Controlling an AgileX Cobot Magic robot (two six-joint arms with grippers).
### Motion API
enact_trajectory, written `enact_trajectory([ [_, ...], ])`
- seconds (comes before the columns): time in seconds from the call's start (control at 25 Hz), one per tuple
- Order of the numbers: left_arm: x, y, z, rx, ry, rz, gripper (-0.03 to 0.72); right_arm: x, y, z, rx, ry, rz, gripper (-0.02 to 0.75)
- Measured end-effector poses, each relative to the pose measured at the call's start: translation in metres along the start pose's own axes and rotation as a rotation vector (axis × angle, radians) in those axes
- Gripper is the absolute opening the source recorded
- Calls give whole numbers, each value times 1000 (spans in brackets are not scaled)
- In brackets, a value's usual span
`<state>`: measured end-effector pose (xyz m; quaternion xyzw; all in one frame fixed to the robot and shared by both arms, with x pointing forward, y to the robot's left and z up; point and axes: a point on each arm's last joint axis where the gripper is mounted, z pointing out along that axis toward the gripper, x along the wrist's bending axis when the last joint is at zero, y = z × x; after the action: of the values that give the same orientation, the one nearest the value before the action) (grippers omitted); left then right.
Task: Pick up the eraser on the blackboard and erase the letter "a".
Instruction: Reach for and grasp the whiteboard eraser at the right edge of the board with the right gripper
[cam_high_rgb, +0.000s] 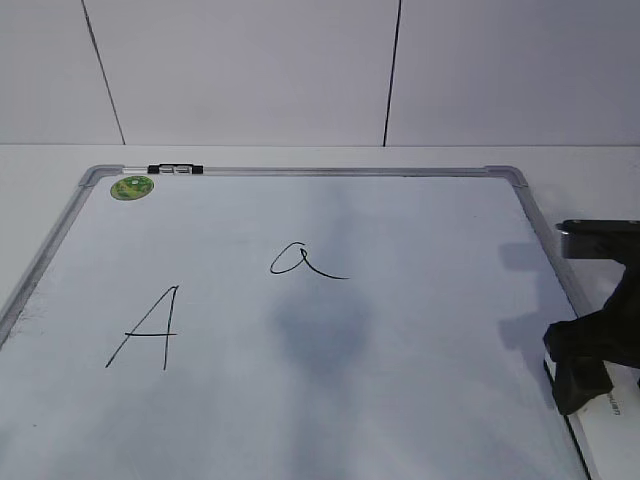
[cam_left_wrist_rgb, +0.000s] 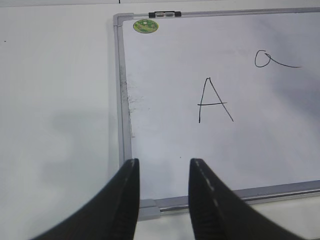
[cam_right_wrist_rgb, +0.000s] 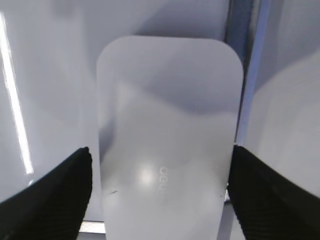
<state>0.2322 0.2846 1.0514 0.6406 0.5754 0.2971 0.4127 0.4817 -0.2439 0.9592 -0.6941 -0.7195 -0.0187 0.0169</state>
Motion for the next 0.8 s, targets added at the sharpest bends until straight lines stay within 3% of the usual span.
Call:
enact_trajectory([
  [0.8,0,0,0,0,0,-1,255,0,2,10,41,-7,2,654],
])
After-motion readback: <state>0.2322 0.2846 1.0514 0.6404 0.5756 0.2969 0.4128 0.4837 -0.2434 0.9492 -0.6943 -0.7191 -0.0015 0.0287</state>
